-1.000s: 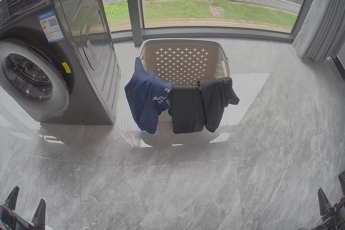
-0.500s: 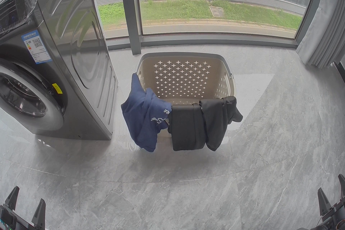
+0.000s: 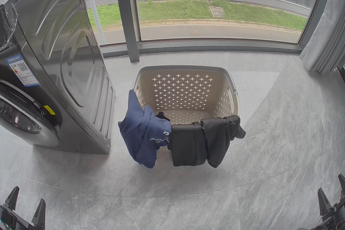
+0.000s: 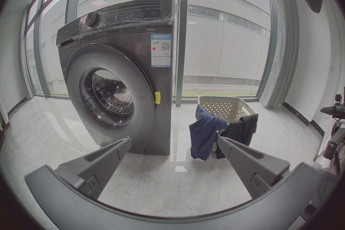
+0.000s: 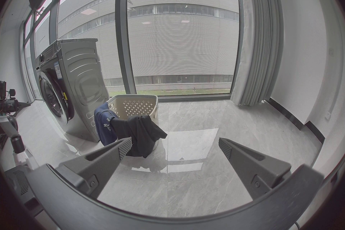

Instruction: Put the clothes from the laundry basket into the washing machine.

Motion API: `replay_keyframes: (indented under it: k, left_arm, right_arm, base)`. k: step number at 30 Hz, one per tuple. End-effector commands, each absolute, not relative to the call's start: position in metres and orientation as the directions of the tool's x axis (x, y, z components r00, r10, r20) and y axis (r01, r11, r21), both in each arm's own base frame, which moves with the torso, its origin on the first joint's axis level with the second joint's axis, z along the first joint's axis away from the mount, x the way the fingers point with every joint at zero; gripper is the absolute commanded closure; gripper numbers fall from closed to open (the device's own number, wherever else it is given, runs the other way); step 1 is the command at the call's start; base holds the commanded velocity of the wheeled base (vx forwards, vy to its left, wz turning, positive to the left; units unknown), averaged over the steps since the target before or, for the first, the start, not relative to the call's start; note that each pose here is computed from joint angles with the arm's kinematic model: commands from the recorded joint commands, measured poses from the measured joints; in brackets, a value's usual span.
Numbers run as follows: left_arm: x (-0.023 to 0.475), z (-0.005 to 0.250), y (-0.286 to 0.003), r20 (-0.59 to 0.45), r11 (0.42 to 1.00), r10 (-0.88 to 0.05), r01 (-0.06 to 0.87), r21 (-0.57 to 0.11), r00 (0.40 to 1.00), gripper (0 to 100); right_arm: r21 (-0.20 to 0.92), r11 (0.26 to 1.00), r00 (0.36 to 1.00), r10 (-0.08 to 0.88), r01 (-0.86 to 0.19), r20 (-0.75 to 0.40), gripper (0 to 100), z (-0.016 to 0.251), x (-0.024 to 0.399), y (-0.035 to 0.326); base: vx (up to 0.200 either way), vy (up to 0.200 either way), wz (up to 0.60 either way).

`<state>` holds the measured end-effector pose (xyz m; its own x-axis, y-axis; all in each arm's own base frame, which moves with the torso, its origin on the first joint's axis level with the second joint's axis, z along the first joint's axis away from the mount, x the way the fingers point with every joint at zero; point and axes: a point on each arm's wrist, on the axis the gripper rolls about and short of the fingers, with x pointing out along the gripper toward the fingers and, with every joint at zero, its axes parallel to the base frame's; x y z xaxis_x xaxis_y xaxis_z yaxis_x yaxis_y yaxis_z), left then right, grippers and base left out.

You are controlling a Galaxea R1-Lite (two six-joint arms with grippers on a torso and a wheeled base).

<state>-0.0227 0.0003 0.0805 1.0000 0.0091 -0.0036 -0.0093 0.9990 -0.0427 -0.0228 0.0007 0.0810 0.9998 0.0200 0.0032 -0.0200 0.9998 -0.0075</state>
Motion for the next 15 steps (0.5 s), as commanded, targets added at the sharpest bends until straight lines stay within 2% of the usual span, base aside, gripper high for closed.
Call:
replay_keyframes:
  k: [1,2,11,15]
  left_arm:
    - [-0.0222,0.0763,0.0003,-0.011,0.999,0.009,-0.010,-0.043,1.000,0]
    - [-0.0222,0.0763,0.0003,-0.011,0.999,0.009,-0.010,-0.043,1.000,0]
    - [-0.0222,0.0763,0.0003,-0.011,0.999,0.009,-0.010,-0.043,1.000,0]
    - [-0.0222,0.0763,0.0003,-0.011,0.999,0.011,-0.011,-0.043,1.000,0]
  right_arm:
    - [-0.008,1.000,1.000,0.020,-0.020,0.000,0,0.0759,-0.0226,0.0007]
    - [-0.008,1.000,1.000,0.020,-0.020,-0.002,0,0.0759,-0.0225,0.0007]
    - [-0.008,1.000,1.000,0.020,-0.020,0.000,0,0.0759,-0.0226,0.0007]
    - [-0.008,1.000,1.000,0.020,-0.020,-0.002,0,0.0759,-0.0225,0.0007]
  base:
    - [0.000,0.000,0.00]
    - [0.000,0.000,0.00]
    - [0.000,-0.200,0.00]
    - [0.000,0.000,0.00]
